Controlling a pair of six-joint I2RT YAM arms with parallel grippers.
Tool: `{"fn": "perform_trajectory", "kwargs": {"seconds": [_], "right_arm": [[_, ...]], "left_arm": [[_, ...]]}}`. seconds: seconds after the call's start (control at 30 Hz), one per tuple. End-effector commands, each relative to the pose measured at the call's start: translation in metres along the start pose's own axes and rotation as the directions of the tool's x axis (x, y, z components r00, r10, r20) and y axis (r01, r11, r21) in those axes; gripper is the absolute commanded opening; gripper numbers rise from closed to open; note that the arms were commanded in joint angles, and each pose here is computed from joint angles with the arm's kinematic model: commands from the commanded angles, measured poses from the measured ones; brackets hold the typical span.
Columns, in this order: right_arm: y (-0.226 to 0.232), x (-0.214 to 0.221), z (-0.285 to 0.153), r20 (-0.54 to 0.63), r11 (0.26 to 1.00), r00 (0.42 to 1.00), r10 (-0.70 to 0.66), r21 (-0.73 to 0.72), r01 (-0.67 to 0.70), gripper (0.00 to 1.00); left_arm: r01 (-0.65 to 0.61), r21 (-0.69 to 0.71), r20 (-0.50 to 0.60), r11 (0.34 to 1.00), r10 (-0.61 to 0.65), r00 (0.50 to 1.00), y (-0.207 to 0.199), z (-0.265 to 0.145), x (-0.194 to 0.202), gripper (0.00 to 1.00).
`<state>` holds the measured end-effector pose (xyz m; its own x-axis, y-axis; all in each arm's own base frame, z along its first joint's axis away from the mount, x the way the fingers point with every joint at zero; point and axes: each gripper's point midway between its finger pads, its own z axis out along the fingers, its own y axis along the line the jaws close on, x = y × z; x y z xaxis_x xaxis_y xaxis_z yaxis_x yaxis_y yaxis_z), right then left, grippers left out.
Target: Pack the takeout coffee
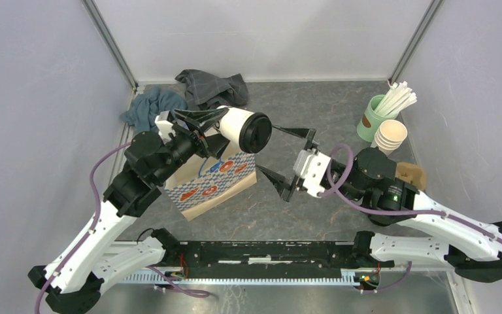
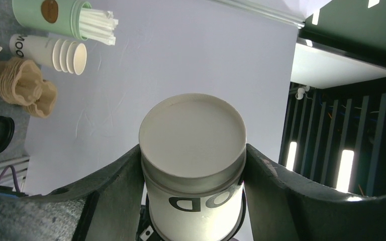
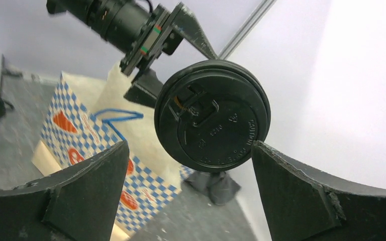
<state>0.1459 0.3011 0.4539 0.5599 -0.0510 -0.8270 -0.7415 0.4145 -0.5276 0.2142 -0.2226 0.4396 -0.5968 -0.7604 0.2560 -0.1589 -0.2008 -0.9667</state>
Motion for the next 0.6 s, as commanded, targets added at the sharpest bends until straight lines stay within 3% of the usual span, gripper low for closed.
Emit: {"fn": "perform_trajectory", "kwargs": {"seconds": [0.0, 0.23, 0.57], "right_arm": [[-0.005, -0.003, -0.004, -0.043, 0.962, 0.965, -0.259, -0.099, 0.254, 0.98], [-0.007, -0.009, -0.005, -0.01, 0.916, 0.923, -0.386, -0.127, 0.381, 0.98], [-0.011, -0.007, -0.012, -0.027, 0.912, 0.916, -0.4, -0.114, 0.395, 0.97]], "left_arm": [[0.035, 0.007, -0.081, 0.999, -0.035, 0.996, -0.007, -0.003, 0.015, 0.42], [-0.013, -0.056, -0.118, 0.998, 0.006, 0.993, 0.003, 0.001, 0.022, 0.41], [-0.042, -0.06, -0.119, 0.997, 0.034, 0.992, -0.001, 0.001, 0.024, 0.41]]}}
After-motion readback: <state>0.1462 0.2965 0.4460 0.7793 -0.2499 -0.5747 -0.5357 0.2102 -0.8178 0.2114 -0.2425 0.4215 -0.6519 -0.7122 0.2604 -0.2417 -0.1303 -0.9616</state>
